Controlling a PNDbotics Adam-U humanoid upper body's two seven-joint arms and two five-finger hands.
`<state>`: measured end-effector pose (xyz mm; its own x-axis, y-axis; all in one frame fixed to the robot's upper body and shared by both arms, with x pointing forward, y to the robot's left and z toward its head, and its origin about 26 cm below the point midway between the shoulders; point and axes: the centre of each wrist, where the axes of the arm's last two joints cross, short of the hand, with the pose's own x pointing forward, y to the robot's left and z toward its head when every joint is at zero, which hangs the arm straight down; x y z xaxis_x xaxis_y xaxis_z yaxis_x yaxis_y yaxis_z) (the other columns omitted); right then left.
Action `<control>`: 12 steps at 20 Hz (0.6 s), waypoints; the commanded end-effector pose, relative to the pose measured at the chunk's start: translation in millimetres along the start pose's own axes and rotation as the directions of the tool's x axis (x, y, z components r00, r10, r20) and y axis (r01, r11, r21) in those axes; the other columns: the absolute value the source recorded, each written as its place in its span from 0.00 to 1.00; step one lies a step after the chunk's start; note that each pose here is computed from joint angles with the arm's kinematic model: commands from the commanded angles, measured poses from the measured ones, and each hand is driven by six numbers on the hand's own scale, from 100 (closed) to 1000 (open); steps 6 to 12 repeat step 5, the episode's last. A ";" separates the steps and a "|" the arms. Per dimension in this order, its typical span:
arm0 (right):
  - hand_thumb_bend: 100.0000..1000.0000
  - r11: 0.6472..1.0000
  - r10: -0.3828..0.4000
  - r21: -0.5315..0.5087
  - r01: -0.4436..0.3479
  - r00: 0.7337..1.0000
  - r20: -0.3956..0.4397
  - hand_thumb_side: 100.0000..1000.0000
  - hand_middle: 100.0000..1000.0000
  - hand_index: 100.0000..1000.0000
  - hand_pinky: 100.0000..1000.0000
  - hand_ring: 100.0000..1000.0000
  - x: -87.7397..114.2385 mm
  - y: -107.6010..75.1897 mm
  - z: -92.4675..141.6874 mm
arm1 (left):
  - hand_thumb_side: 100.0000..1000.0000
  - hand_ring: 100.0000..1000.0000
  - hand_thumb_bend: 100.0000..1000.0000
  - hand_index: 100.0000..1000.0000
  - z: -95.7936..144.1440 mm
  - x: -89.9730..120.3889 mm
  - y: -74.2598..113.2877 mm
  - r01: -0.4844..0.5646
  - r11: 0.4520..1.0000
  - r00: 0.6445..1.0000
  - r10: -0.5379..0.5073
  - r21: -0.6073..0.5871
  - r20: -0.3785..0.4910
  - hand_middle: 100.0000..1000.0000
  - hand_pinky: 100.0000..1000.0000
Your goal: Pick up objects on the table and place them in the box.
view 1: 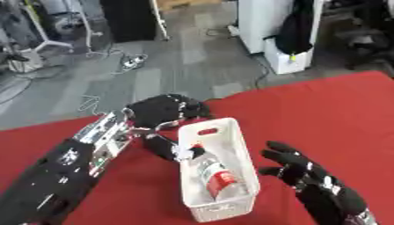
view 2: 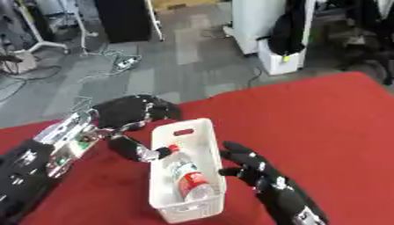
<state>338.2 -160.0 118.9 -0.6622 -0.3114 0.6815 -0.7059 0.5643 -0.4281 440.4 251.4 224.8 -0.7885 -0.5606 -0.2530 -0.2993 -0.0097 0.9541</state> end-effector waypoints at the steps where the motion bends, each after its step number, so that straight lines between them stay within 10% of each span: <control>1: 0.41 0.999 0.026 0.019 -0.027 0.999 0.022 1.00 1.00 0.92 0.85 0.98 3.3 -4.3 -3.1 | 0.89 0.79 0.05 0.89 12.0 1.2 23.1 -0.021 0.998 1.000 0.021 0.062 0.003 0.80 0.67; 5: 0.40 1.000 0.024 -0.001 -0.024 1.000 0.018 1.00 1.00 0.93 0.85 0.98 1.7 -1.3 -1.1 | 0.95 0.76 0.00 0.86 22.4 31.0 39.8 -0.186 0.963 0.982 0.180 0.193 0.048 0.77 0.62; 12: 0.40 1.000 0.024 -0.001 -0.024 1.000 0.018 1.00 1.00 0.93 0.85 0.98 1.7 -1.3 -1.1 | 0.95 0.76 0.00 0.86 22.4 31.0 39.8 -0.186 0.963 0.982 0.180 0.193 0.048 0.77 0.62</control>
